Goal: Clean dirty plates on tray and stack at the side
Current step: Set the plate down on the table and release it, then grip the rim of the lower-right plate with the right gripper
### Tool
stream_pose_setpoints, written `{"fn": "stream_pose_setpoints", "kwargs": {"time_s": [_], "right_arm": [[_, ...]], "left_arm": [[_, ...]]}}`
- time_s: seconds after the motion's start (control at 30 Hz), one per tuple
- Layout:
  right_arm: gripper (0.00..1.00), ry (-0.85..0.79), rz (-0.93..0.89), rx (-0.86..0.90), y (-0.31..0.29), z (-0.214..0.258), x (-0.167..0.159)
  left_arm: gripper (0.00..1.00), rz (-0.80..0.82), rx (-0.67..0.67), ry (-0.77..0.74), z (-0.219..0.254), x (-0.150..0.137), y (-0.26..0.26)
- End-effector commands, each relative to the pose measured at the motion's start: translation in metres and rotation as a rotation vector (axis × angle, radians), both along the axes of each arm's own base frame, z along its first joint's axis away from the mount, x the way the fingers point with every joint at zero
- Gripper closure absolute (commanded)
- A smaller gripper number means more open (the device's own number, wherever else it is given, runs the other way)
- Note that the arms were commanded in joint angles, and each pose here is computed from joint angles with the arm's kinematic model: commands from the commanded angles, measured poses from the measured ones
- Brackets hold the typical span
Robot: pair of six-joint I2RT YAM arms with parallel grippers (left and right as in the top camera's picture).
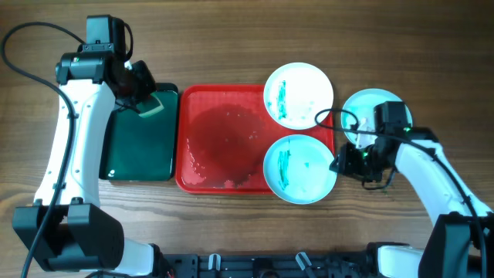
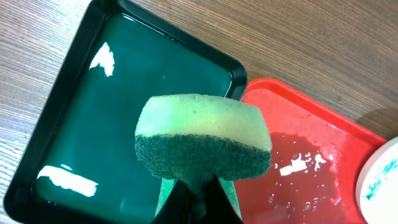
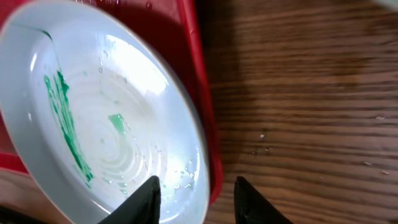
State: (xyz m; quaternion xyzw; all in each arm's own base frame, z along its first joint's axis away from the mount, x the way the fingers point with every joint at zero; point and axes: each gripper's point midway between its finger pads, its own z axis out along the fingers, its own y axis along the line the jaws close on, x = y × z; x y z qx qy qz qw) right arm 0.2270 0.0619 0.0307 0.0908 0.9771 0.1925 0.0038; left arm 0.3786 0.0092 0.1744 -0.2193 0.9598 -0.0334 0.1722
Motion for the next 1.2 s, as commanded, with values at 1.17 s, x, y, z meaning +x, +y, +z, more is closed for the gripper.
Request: {"fn": "stream_pose_setpoints", "kwargs": {"time_s": [1.17], "right_arm": [[0.96,0.009,0.062,0.048,0.048,-0.002,0.016]], "left_arm": [[0.96,0.022,0.012,0.002,-0.002,0.002,0.006]]}}
